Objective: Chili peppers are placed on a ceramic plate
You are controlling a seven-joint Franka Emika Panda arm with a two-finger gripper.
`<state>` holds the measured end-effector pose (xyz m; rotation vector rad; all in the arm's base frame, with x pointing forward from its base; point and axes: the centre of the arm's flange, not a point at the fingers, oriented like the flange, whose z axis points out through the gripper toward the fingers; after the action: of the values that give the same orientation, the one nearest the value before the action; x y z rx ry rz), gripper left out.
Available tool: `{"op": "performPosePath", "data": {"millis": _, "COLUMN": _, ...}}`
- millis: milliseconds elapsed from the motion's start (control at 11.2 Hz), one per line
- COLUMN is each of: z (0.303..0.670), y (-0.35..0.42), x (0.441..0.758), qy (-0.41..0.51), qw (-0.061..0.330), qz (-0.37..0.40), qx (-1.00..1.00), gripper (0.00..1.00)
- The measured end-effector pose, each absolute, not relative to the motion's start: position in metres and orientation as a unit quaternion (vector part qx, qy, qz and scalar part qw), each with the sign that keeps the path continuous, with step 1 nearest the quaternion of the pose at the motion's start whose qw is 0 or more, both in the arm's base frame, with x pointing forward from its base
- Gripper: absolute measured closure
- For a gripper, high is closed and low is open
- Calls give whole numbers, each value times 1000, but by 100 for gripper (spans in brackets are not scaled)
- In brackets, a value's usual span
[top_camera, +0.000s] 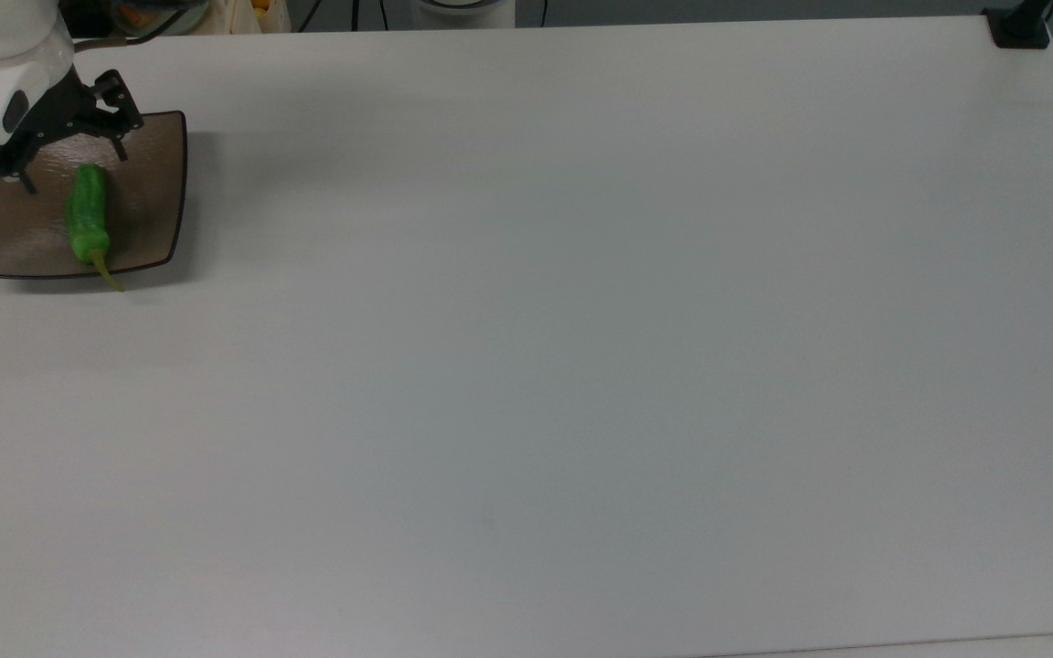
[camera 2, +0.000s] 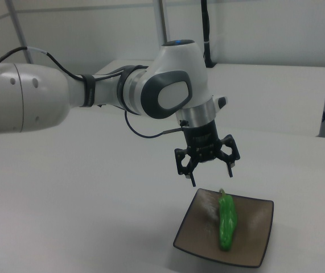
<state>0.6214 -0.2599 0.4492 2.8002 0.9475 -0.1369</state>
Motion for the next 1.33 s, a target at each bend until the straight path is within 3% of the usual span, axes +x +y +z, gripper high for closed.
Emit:
{"op": "performPosePath", "data": {"millis": 89, "z": 449, "y": -260, "x": 622, "qy": 319, "qw": 91, "qz": -46, "qx": 942, "gripper": 0}}
{"op": "performPosePath", "data": {"millis": 356, "z": 449, "y": -255, "x": 623, "qy": 319, "qw": 88, "qz": -42, "qx": 943, "gripper": 0}}
{"op": "performPosePath", "data": {"millis": 622, "z": 451, "y": -232, "x": 625, "qy": 282, "qw": 49, "qz": -34, "qx": 957, "gripper": 0}}
{"op": "performPosePath", "data": {"millis": 978, "z": 480, "y": -193, "x": 618, "qy": 251, "qw": 3, "qz": -30, "qx": 967, "gripper": 0}}
{"op": "performPosePath", "data": {"millis": 1333, "z": 517, "y": -136, "x": 618, "qy": 209, "qw": -1, "qz": -10, "qx": 978, "gripper": 0}}
